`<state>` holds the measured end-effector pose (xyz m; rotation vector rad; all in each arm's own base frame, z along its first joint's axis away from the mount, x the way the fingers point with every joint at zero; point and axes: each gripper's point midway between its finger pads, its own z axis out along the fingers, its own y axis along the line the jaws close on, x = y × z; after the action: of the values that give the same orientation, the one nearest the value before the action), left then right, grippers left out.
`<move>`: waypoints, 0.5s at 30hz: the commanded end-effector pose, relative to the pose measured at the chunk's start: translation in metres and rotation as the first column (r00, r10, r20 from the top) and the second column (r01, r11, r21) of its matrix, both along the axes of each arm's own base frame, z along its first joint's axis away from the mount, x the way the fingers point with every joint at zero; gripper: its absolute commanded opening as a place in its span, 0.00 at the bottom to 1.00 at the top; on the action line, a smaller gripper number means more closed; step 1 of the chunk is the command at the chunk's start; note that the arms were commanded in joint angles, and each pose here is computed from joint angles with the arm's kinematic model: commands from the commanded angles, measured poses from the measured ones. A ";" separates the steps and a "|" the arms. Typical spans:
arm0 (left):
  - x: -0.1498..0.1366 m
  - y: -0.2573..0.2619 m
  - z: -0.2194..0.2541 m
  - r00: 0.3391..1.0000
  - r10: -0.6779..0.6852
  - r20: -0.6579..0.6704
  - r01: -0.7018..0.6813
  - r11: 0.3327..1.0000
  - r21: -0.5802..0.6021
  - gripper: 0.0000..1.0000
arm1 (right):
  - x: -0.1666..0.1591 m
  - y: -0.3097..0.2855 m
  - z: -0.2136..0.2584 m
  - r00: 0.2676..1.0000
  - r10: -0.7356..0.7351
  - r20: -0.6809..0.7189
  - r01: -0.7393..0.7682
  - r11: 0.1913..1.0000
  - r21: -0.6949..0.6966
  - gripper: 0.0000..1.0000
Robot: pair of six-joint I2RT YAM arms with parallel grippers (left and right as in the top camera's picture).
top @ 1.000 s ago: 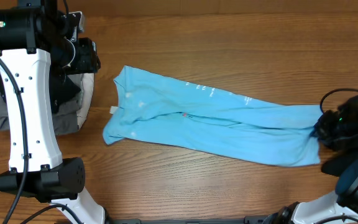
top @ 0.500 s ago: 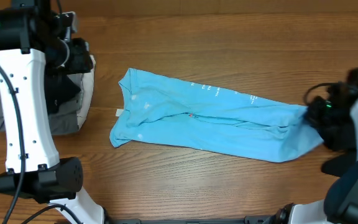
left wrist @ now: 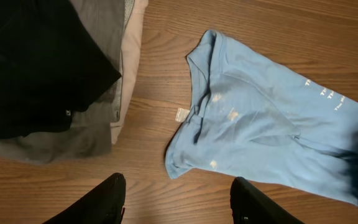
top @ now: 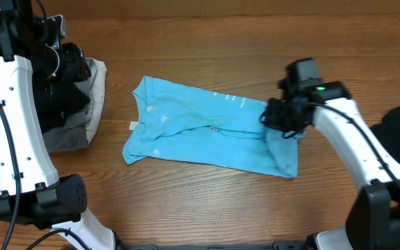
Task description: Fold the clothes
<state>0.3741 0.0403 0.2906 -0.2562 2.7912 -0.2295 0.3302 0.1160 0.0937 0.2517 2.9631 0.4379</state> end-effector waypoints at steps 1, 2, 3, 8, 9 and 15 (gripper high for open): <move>0.000 -0.004 0.004 1.000 -0.004 0.013 0.005 1.000 -0.018 0.57 | -0.002 0.038 -0.015 0.998 0.044 -0.044 -0.042 0.998 0.044 0.04; 0.000 -0.004 0.004 1.000 -0.004 0.013 0.005 1.000 -0.018 0.58 | -0.003 0.050 -0.019 0.996 0.075 -0.044 -0.072 0.996 0.058 0.04; 0.000 -0.004 0.004 1.000 -0.004 0.013 0.005 1.000 -0.018 0.58 | -0.005 0.061 -0.022 0.994 0.100 -0.041 -0.098 0.993 0.066 0.04; 0.000 -0.007 0.005 1.000 -0.011 0.017 0.012 0.999 -0.037 0.59 | -0.003 0.101 -0.024 0.984 0.174 0.025 -0.176 0.980 0.090 0.05; 0.000 -0.008 0.005 1.000 -0.011 0.017 0.012 0.999 -0.039 0.60 | -0.004 0.105 -0.024 0.985 0.172 0.026 -0.174 0.980 0.093 0.19; 0.000 -0.008 0.005 1.000 -0.012 0.016 0.012 0.999 -0.039 0.61 | 0.005 0.083 -0.024 0.993 0.113 0.027 -0.114 0.992 0.053 0.77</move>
<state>0.3744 0.0370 0.2912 -0.2517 2.7883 -0.2561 0.3192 0.2135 0.0583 -0.0057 2.9975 0.5487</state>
